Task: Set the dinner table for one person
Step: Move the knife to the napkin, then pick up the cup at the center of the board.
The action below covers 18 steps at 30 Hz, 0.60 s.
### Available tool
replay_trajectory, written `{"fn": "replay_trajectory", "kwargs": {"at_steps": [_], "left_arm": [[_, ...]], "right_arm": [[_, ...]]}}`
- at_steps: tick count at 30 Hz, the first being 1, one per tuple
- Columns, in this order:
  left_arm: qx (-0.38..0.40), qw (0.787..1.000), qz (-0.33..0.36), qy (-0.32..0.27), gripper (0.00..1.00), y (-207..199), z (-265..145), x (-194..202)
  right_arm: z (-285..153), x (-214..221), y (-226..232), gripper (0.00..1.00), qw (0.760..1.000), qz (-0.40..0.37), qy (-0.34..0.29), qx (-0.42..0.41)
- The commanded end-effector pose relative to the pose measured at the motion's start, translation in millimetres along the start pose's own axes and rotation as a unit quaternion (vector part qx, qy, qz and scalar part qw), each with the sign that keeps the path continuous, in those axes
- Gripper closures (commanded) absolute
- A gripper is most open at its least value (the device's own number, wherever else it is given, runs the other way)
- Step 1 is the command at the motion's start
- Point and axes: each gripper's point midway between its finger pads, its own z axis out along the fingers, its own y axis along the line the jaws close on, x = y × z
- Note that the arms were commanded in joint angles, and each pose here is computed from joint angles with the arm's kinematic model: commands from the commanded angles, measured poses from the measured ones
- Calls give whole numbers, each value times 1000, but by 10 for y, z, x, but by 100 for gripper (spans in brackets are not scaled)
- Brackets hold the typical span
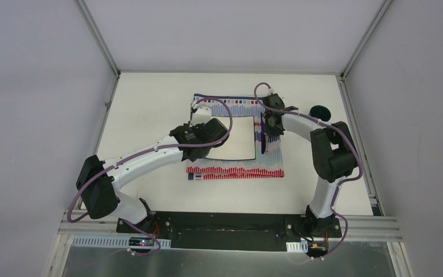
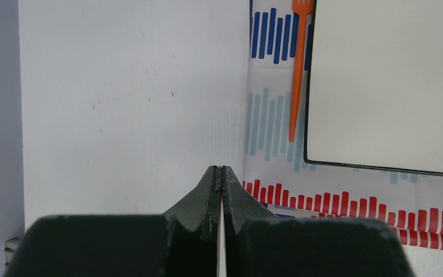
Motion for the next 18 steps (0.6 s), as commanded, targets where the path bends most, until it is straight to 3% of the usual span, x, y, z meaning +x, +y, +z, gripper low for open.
{"fn": "replay_trajectory", "kwargs": {"at_steps": [1, 14, 18], "left_arm": [[3, 1000, -18, -10, 100, 48, -28, -68], [11, 999, -23, -40, 100, 109, -173, -365], [21, 998, -24, -54, 100, 98, -251, -538]], "right_arm": [[-140, 74, -167, 100, 999, 2, 2, 44], [-959, -630, -405, 100, 989, 17, -117, 89], [-1131, -815, -515, 85, 984, 31, -143, 102]]}}
